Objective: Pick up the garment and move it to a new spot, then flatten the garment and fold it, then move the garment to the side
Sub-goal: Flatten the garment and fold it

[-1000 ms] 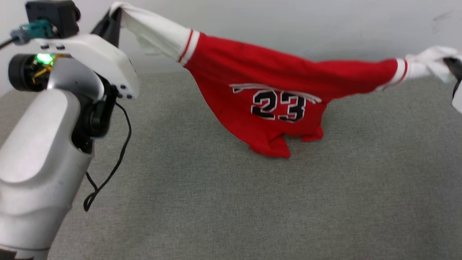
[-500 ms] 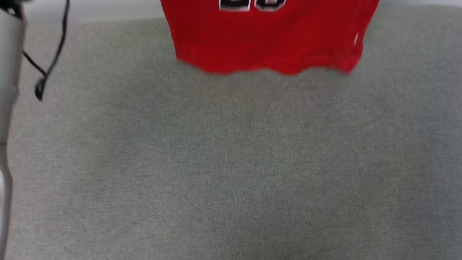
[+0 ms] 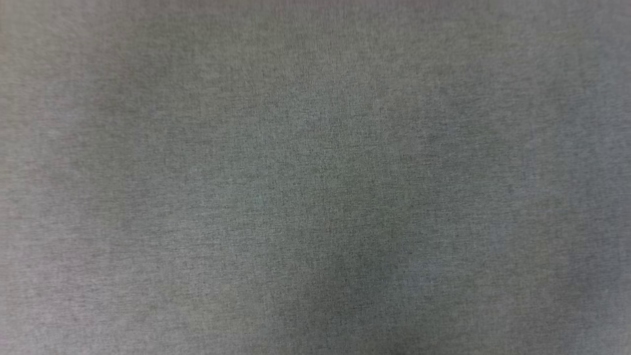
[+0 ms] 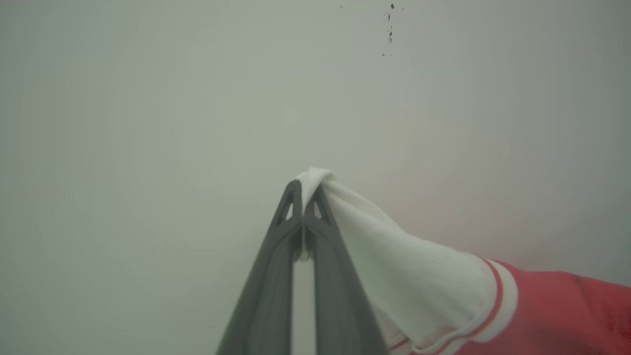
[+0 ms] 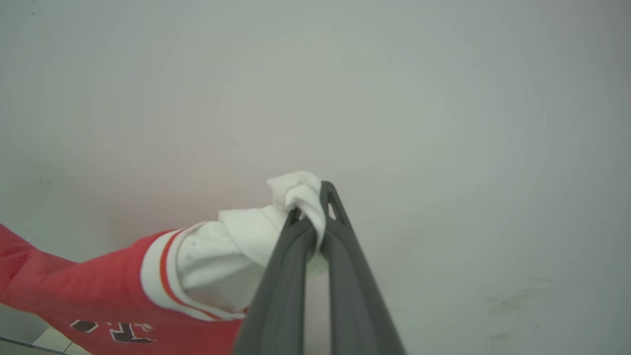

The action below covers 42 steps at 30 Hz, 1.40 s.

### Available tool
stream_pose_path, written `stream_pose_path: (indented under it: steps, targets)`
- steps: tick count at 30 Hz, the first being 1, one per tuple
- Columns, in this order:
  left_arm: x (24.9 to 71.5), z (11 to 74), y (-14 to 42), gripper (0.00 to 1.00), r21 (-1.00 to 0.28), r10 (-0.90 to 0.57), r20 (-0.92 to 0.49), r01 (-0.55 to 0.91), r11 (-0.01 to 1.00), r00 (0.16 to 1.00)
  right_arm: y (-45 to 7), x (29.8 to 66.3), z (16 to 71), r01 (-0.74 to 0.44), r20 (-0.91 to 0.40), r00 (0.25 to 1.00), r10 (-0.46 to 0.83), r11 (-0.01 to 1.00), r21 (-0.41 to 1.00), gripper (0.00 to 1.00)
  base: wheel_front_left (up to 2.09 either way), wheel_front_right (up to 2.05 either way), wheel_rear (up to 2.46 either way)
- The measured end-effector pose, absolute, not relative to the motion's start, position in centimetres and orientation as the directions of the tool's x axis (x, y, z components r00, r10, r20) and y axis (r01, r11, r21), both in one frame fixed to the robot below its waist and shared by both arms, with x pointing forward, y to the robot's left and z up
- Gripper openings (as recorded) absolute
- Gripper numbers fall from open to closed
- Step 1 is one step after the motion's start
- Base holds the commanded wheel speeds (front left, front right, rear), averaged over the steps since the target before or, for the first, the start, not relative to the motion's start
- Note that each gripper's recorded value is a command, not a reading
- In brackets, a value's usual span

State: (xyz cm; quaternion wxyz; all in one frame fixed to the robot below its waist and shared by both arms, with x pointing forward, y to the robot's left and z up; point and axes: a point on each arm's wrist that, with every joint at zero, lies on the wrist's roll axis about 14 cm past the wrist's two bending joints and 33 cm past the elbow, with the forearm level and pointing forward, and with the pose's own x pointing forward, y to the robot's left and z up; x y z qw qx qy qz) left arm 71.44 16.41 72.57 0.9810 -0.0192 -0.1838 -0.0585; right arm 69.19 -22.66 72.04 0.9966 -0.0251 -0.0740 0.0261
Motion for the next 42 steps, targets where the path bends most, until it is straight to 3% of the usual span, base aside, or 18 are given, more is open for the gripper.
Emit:
stream_pose_path:
  steps: [10,17,24,30,42]
  targets:
    - [75.1,61.5,15.5,0.00,-0.075,-0.131,0.192,0.148,0.986,0.973,-20.9,73.2,61.3,-0.108,-0.044,0.993,0.105,0.993,-0.052,0.00,0.00,0.00,0.00]
    - [73.0,56.2,15.4,0.00,-0.155,-0.139,0.084,0.150,0.976,0.987,-19.7,71.5,55.9,-0.140,-0.156,0.978,0.136,0.990,-0.014,0.00,0.00,0.00,0.00]
    - [67.4,52.9,15.9,0.00,-0.241,-0.132,-0.015,0.125,0.962,0.991,-18.8,66.0,52.6,-0.170,-0.259,0.949,0.179,0.984,0.055,0.00,0.00,0.00,0.00]
    - [60.7,50.9,17.6,0.00,-0.294,-0.094,-0.081,0.067,0.954,0.992,-19.2,59.1,50.4,-0.172,-0.317,0.928,0.198,0.979,0.107,0.00,0.00,0.00,0.00]
    - [46.0,48.6,21.3,0.00,-0.281,0.003,-0.113,-0.035,0.959,0.994,-21.1,45.7,49.2,-0.178,-0.321,0.925,0.201,0.979,0.098,0.00,0.00,0.00,0.00]
